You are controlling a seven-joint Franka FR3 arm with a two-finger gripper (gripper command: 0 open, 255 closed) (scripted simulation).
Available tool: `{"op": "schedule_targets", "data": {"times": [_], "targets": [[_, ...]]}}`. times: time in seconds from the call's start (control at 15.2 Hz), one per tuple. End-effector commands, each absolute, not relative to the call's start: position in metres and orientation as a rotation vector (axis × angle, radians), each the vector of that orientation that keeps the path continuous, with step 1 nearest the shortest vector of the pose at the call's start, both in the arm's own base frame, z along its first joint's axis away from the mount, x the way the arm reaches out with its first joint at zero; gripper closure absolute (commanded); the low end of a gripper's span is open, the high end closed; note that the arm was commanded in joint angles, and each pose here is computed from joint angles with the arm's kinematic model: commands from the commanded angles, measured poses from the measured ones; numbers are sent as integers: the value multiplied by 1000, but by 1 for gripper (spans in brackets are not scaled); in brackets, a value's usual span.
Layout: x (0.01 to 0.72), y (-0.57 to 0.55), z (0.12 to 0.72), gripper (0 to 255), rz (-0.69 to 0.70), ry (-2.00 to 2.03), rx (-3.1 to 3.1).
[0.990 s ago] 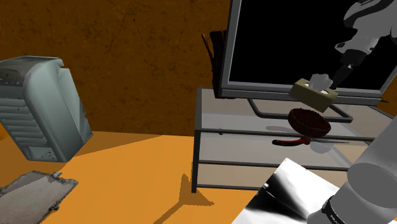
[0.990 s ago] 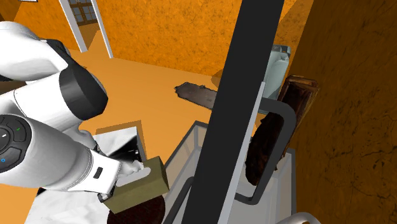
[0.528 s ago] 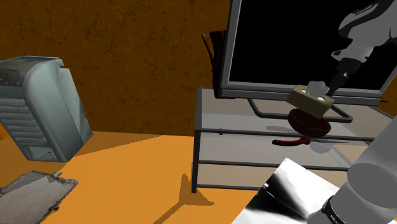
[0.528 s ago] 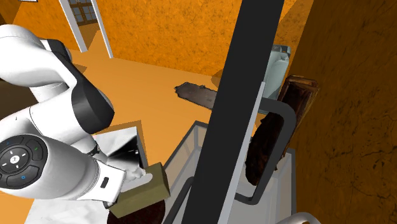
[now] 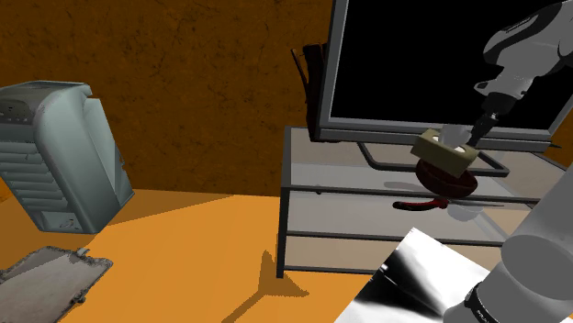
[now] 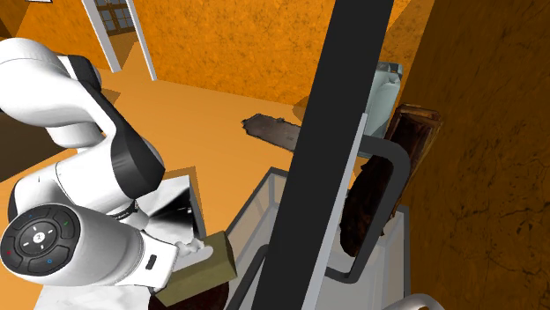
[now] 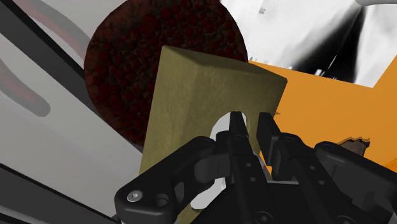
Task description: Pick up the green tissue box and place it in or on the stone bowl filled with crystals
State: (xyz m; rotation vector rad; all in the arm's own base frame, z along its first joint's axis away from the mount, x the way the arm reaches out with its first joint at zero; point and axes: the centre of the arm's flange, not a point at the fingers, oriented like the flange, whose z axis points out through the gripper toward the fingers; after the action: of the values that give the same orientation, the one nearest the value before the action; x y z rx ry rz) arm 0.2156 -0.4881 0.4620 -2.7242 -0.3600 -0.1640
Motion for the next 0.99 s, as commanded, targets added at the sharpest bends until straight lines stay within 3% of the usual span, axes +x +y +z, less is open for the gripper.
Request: {"op": "schedule_targets", "data": {"times": [0.0,0.2,0.26,0.59,0.92], "targets": [[216,-488,462,255,-164,-360,-2724],[216,-488,462,255,-164,-360,-2724],[216,-488,462,0,-164,-360,-2724],[216,-488,462,0,-164,-360,-2724],[213,-508,507,0,-164,-360,-2724]]}}
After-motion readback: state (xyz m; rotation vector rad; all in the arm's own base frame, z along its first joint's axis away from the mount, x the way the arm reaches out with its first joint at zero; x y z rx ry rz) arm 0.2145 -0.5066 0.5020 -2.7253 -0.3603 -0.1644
